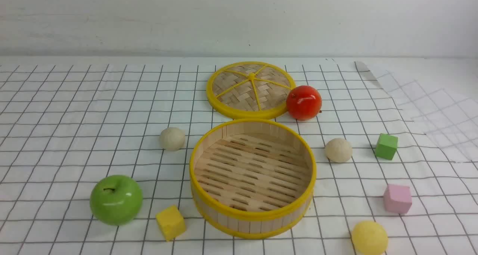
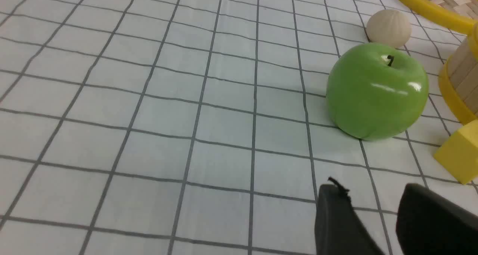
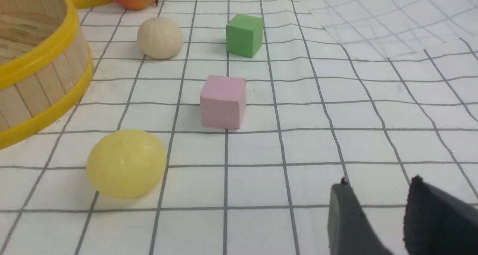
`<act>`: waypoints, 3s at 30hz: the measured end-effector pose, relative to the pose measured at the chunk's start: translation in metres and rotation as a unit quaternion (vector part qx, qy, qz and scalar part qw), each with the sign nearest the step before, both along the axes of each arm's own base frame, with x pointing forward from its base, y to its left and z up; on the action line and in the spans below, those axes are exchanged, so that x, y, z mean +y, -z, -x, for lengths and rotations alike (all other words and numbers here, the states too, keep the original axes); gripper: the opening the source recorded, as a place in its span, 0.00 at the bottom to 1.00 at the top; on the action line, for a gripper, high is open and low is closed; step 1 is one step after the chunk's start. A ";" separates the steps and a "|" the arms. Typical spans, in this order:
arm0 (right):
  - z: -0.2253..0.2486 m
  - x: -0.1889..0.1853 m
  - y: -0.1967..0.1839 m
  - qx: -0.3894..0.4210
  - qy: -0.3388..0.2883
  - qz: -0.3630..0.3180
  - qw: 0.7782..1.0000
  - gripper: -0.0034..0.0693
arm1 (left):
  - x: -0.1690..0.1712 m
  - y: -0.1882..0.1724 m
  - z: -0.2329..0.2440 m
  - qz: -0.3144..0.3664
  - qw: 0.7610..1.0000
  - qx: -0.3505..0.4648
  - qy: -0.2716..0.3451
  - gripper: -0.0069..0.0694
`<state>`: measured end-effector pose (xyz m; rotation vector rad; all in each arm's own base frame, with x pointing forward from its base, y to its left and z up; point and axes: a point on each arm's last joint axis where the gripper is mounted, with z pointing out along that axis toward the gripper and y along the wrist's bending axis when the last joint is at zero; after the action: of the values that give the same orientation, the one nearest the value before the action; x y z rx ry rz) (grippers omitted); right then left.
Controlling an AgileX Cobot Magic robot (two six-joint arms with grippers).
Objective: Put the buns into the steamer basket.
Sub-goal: Use the left arm to grab a steamed stuffed bun
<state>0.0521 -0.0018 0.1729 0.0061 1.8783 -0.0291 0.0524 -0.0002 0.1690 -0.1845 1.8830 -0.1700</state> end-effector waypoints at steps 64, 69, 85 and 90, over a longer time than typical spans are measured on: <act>0.000 0.000 0.000 0.000 0.000 0.000 1.000 0.38 | -0.001 -0.243 -0.055 0.056 0.998 -0.027 -0.030 0.40; 0.000 0.000 0.000 0.000 0.000 0.000 1.000 0.38 | -0.003 -0.209 -0.111 0.039 0.992 0.111 -0.043 0.40; 0.000 0.000 0.000 0.000 0.000 0.000 1.000 0.38 | -0.092 -0.121 -0.277 -0.023 0.948 0.303 0.096 0.40; 0.000 0.000 0.000 0.000 0.000 0.000 1.000 0.38 | -0.110 -0.095 -0.333 -0.031 0.936 0.341 0.081 0.40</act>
<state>0.0521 -0.0018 0.1729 0.0061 1.8783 -0.0291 0.3855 -0.1107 0.2645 -0.0404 2.5970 -0.1714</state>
